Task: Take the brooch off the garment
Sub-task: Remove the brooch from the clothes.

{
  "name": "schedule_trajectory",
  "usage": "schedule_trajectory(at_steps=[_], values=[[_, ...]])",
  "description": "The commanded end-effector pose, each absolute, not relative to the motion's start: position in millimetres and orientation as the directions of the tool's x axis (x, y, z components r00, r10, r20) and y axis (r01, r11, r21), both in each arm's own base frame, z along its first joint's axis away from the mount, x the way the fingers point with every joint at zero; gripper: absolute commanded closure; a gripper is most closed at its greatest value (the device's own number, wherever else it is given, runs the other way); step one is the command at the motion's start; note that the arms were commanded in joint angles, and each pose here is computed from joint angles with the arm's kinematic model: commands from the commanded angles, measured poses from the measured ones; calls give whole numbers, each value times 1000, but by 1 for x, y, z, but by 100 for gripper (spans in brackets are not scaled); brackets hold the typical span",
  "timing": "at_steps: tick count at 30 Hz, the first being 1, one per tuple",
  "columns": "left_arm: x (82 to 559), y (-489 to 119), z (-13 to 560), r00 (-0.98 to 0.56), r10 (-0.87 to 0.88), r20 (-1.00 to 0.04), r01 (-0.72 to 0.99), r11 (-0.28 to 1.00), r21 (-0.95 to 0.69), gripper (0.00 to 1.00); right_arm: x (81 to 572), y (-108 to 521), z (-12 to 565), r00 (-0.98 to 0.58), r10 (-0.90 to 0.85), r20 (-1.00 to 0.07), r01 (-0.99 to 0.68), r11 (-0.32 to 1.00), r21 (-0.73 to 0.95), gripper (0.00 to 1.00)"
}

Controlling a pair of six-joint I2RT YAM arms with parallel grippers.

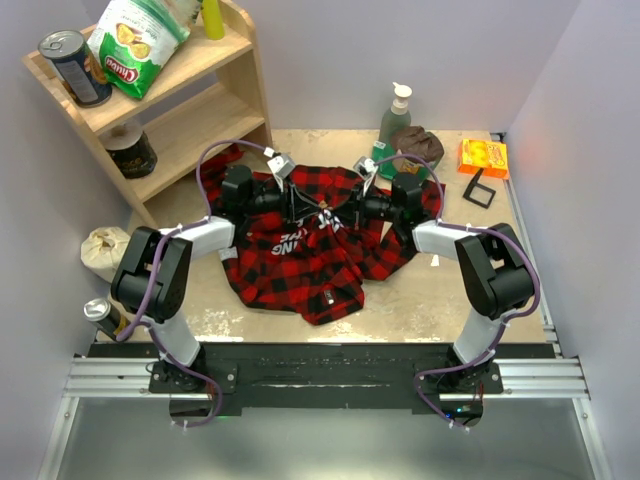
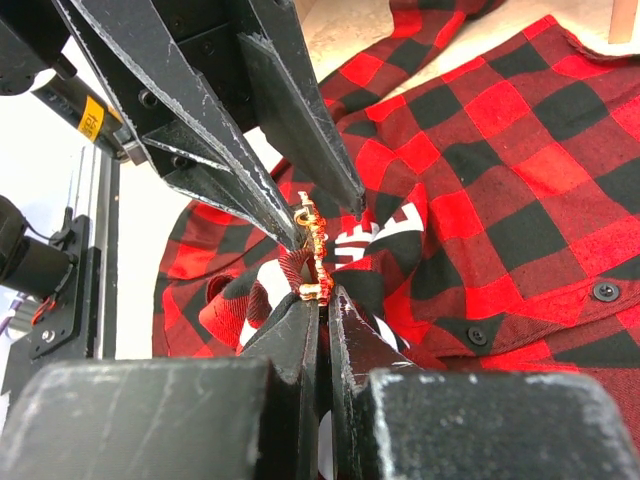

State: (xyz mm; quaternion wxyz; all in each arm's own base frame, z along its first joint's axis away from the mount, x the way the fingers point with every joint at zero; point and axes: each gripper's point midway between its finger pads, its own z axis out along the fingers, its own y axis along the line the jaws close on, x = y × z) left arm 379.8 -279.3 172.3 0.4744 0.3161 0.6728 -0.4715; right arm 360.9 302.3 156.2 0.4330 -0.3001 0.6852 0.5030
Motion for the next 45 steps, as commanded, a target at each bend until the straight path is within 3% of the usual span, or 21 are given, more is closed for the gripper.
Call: schedule_trajectory(at_steps=[1, 10, 45], values=[[384, -277, 216, -203, -70, -977, 911, 353, -214, 66, 350, 315, 175, -398, 9, -917, -887, 251, 388, 100], [377, -279, 223, -195, -78, -978, 926, 314, -210, 62, 351, 316, 177, -403, 17, -915, -884, 252, 393, 100], [377, -276, 200, -196, 7, -981, 939, 291, -185, 64, 355, 308, 189, -440, 66, -895, -871, 209, 444, 100]])
